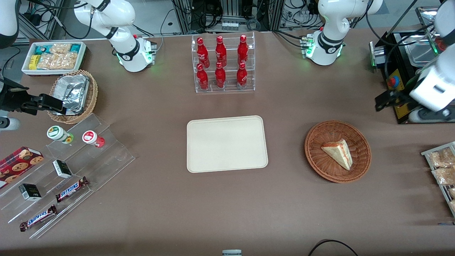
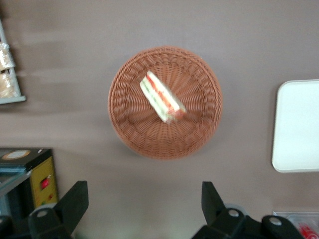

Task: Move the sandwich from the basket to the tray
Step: 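Lower the open left gripper over the sandwich in the wicker basket, then close the left gripper on the triangular sandwich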

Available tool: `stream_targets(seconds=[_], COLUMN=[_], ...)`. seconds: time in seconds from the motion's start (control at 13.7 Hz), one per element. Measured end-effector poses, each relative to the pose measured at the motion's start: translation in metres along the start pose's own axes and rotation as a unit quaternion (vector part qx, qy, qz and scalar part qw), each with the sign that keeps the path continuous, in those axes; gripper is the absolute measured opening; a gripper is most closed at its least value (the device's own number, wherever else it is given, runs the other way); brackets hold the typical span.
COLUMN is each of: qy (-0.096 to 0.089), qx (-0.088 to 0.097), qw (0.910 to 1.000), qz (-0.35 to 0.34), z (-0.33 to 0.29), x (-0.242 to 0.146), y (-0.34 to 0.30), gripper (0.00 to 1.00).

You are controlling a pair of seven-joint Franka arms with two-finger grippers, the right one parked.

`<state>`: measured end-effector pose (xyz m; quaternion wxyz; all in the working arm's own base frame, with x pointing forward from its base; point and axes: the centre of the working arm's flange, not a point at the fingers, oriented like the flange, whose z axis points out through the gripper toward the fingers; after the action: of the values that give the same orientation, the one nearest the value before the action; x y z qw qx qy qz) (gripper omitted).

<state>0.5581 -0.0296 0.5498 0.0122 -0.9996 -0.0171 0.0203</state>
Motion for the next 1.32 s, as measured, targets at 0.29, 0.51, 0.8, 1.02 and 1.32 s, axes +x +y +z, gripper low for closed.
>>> stream_targets(seconds=[0.29,0.51,0.8,1.02,1.32], qy=[0.047,0.069,0.069,0.063,0.053], qx=[-0.011,-0.027,-0.039,-0.039,-0.036], qw=[0.9926,0.9729,0.9540,0.9530,0.9539], qz=[-0.112,-0.219,-0.289,-0.294,-0.293], z=[0.092,0.141,0.186,0.217,0.247], x=[-0.002,-0.006,0.002,0.009,0.013], y=[0.005,0.018,0.034,0.035,0.036], gripper=[1.00,1.00,1.00,1.00,1.00])
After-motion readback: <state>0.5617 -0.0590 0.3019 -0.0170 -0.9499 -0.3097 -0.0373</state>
